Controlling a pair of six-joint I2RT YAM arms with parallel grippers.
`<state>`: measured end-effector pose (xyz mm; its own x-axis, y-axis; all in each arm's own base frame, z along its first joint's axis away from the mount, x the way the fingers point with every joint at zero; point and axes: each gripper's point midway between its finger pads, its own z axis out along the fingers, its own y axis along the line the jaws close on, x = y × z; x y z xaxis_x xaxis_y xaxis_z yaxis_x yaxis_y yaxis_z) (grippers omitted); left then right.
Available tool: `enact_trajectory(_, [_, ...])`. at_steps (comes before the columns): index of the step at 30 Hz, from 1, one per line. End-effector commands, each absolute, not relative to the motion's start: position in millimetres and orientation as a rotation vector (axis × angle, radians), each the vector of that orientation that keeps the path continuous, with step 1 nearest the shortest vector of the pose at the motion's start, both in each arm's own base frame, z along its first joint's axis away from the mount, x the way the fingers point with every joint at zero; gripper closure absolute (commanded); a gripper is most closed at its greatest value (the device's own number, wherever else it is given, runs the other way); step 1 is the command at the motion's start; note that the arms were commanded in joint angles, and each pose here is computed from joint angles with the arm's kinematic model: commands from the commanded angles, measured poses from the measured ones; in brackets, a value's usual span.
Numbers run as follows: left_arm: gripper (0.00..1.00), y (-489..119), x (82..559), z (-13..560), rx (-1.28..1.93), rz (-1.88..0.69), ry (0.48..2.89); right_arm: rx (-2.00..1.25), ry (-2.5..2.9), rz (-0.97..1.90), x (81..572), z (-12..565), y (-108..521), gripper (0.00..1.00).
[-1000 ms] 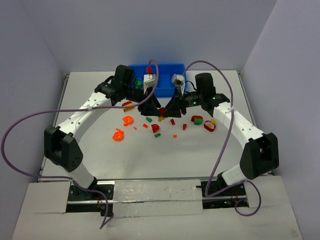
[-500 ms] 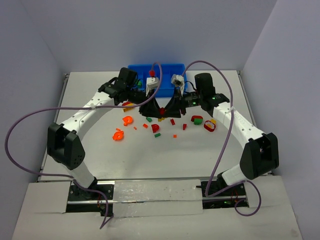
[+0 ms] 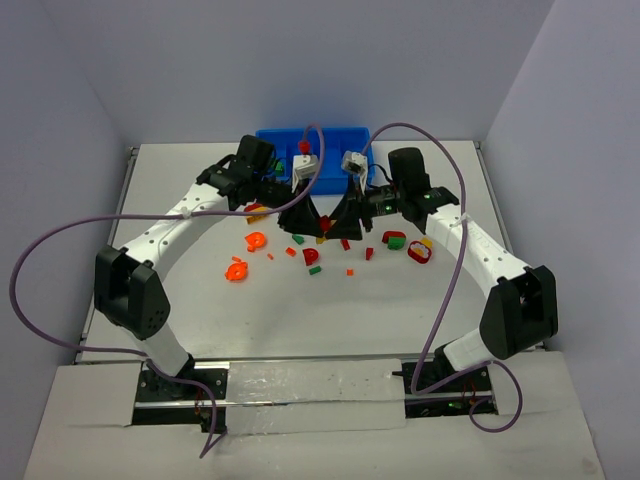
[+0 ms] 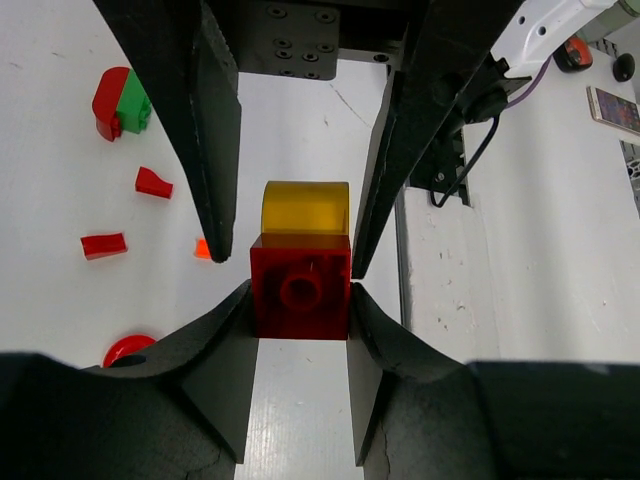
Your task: Sort the legos into containers by color
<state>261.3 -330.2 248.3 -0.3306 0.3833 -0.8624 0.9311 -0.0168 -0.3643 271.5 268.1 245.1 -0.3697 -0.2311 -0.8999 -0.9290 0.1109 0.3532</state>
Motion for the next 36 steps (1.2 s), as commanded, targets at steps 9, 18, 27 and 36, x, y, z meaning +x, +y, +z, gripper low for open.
enact_trajectory(9, [1.00, -331.4, 253.5, 275.3, 1.379, -1.351, 1.624, -1.163, 1.659, 1.255, 274.6, 263.5, 266.1, 0.87])
enact_trajectory(18, [0.68, -332.6, 255.0, 281.0, 1.354, -1.363, 1.634, -1.153, 1.674, 1.245, 274.1, 259.2, 264.3, 1.00])
enact_trajectory(27, [0.54, -333.7, 252.5, 284.8, 1.344, -1.386, 1.632, -1.156, 1.678, 1.242, 274.3, 257.3, 264.5, 1.00])
enact_trajectory(36, [0.48, -335.1, 252.8, 287.7, 1.330, -1.405, 1.631, -1.166, 1.676, 1.241, 273.0, 256.1, 264.8, 1.00])
